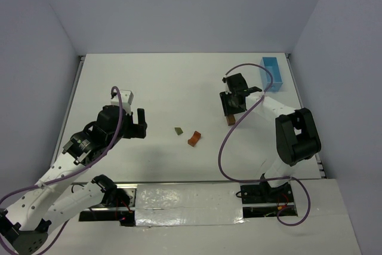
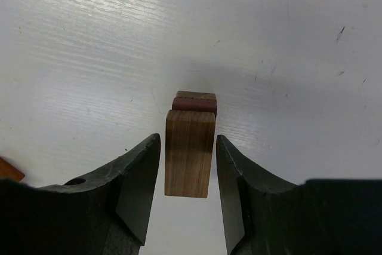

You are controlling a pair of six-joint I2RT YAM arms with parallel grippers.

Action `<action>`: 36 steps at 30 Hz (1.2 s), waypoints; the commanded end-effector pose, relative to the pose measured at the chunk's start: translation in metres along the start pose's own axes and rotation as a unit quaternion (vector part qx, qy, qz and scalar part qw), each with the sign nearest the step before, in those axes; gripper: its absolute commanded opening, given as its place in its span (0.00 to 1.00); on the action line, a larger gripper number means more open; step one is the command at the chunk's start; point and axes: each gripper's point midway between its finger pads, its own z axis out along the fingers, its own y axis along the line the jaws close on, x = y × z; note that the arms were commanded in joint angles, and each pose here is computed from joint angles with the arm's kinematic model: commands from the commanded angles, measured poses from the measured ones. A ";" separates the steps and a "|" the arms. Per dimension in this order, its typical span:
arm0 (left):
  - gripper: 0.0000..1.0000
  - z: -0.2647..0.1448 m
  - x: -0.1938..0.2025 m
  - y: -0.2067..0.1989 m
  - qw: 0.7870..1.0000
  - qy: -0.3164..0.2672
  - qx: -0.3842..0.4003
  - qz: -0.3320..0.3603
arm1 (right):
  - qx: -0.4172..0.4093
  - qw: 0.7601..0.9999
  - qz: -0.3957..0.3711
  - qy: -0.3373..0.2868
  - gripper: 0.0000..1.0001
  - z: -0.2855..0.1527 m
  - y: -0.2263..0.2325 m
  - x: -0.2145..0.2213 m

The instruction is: Build the wood block tower

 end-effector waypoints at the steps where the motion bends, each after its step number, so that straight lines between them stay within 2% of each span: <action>1: 0.99 0.003 -0.007 -0.003 1.000 -0.014 0.006 0.008 | 0.004 1.000 -0.001 -0.024 0.49 -0.007 -0.003 -0.018; 36: 1.00 0.003 -0.007 -0.004 1.000 -0.013 0.009 0.009 | -0.002 1.000 -0.010 -0.021 0.44 -0.007 -0.002 -0.021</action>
